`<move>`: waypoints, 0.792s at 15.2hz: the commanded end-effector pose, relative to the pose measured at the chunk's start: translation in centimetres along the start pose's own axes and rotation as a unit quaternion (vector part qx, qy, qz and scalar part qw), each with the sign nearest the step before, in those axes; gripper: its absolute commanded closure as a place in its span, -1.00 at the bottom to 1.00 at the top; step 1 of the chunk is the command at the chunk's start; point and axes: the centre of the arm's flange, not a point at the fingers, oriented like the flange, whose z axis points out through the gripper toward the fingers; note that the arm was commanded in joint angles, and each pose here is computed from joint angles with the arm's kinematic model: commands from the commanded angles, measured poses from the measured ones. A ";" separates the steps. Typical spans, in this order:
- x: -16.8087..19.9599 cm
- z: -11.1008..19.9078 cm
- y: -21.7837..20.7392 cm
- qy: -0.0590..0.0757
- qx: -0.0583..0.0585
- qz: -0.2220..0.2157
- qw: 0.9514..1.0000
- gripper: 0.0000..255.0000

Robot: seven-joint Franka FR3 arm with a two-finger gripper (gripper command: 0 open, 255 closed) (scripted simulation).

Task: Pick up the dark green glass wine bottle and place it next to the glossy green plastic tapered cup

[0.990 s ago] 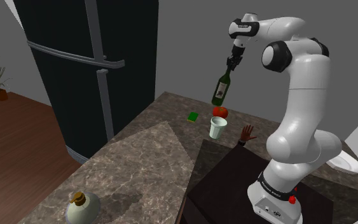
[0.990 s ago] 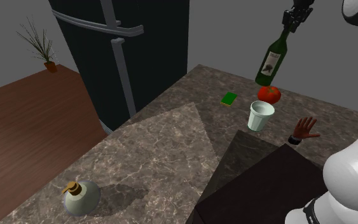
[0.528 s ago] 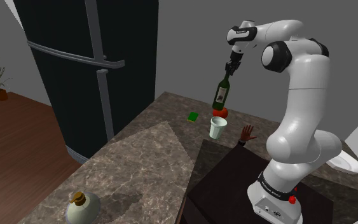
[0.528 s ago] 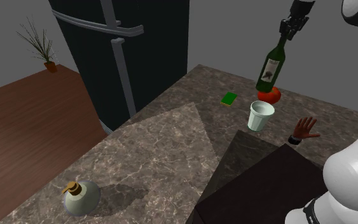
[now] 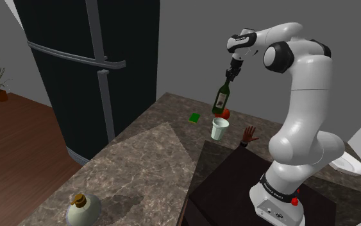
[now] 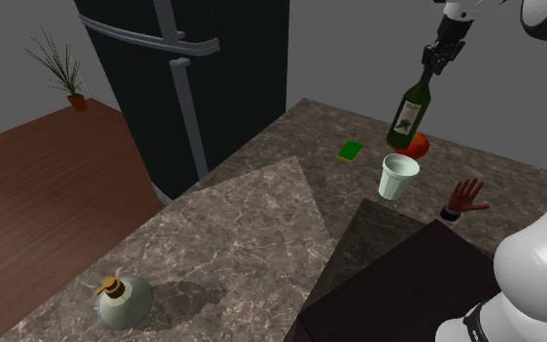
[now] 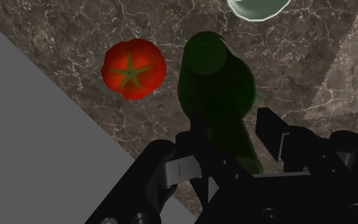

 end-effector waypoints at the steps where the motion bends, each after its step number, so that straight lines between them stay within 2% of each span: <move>1: 0.0 1.0 0.0 0.001 0.000 0.000 1.000 1.00; 12: -0.6 6.8 -0.2 0.001 0.000 0.000 1.000 1.00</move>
